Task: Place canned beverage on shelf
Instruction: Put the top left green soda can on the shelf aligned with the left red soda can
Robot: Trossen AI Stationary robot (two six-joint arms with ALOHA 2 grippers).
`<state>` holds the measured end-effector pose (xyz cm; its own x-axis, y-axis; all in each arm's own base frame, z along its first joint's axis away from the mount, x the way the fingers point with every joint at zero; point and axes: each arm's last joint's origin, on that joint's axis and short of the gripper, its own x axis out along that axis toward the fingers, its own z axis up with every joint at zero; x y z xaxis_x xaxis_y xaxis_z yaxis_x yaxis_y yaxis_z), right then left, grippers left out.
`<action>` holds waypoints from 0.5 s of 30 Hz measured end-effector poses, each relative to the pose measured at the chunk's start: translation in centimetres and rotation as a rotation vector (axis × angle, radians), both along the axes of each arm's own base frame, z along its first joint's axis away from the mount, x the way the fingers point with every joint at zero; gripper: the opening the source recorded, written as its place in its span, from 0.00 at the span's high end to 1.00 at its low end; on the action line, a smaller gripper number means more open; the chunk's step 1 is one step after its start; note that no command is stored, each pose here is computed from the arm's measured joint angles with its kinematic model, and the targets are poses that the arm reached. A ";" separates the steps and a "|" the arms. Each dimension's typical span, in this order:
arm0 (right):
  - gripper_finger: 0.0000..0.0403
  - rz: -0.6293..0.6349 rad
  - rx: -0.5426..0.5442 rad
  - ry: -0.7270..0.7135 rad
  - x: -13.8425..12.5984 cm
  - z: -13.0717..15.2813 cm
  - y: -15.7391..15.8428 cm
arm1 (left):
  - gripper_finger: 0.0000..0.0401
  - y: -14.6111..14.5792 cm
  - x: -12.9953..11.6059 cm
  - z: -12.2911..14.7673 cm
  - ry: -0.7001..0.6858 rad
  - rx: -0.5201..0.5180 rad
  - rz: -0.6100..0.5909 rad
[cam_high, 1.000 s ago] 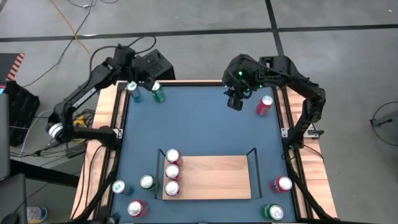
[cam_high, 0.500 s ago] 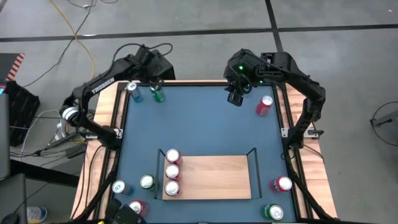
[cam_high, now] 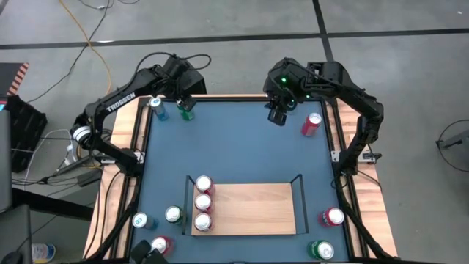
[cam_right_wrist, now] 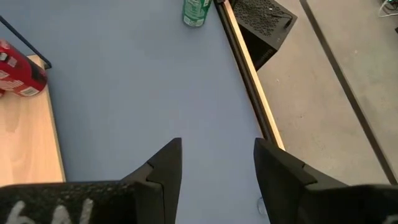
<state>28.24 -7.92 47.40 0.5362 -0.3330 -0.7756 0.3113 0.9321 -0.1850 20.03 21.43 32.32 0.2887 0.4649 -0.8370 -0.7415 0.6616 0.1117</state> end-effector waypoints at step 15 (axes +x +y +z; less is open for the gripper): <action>0.54 0.000 0.007 -0.025 0.1 0.1 -0.1 | 0.45 -1.3 1.7 0.0 -0.022 0.002 -0.152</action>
<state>28.39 -8.00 47.53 0.5554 -0.3280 -0.7641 0.3160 0.9332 -0.1709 21.75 20.11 32.34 0.3745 0.4158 -0.8288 -0.6351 0.7662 0.0975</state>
